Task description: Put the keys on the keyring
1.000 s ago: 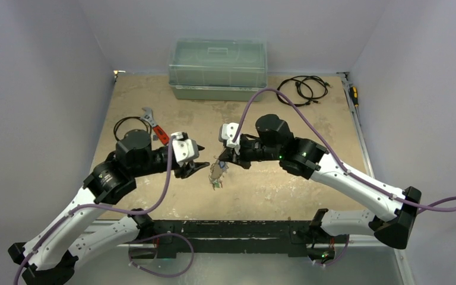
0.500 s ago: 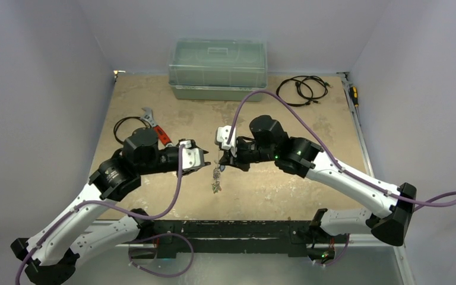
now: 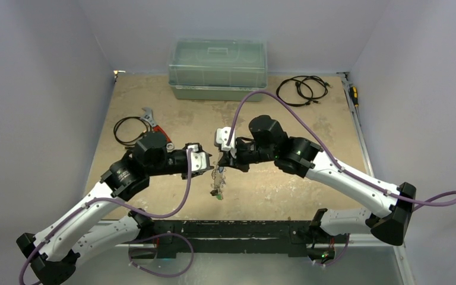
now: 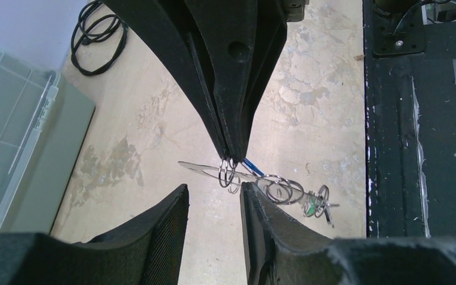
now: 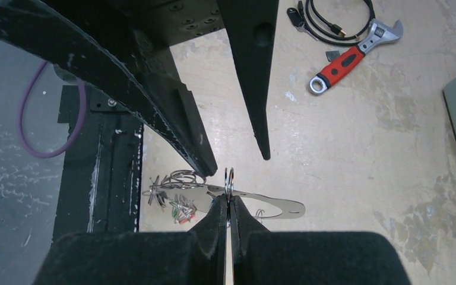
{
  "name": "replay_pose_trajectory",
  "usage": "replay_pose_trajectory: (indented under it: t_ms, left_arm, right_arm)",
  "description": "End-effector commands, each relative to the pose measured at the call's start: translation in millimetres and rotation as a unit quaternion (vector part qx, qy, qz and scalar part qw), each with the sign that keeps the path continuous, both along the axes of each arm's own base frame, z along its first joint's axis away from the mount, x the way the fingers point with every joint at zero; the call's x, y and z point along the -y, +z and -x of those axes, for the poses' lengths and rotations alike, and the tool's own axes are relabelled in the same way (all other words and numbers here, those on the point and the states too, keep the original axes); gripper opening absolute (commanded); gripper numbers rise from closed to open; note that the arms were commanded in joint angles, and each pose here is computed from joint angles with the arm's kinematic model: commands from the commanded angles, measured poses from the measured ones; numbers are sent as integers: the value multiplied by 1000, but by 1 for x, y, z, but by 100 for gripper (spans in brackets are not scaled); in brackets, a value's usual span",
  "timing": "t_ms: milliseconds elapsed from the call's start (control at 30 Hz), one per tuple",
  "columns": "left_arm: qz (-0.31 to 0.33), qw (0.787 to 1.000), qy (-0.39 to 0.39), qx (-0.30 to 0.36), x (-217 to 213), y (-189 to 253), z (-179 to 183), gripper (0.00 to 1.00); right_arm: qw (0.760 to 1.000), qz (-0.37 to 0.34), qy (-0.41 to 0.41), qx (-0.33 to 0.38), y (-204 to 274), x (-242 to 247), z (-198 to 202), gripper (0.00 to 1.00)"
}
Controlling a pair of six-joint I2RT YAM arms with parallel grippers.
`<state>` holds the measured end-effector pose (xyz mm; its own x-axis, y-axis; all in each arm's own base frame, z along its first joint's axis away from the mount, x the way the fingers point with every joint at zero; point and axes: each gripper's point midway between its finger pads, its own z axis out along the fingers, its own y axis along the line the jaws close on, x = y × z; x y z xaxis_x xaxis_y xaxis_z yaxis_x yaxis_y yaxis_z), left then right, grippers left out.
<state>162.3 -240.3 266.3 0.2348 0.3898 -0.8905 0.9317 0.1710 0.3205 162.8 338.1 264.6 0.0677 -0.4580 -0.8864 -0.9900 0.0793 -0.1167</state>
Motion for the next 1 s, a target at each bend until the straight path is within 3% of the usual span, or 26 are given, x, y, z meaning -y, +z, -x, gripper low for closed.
replay_pose_trajectory:
  t_ms: [0, 300, 600, 767, 967]
  left_arm:
    - [20, 999, -18, 22, 10, 7, -3, 35]
    - [13, 1000, -23, 17, 12, 3, -3, 25]
    - [4, 999, -43, 6, 18, -8, 1, 24]
    - [0, 999, -50, 2, 20, -10, 1, 0]
    - [24, 998, -59, 2, 24, -6, 6, 0]
  right_arm:
    - [998, -48, 21, 33, 39, -6, 5, 0]
    - [998, -47, 26, 33, 38, -7, 7, 0]
    - [997, -56, 39, 35, 43, -6, 12, 0]
    - [996, -59, 48, 34, 44, -6, 16, 0]
    - [996, -70, 47, 42, 50, -6, 16, 0]
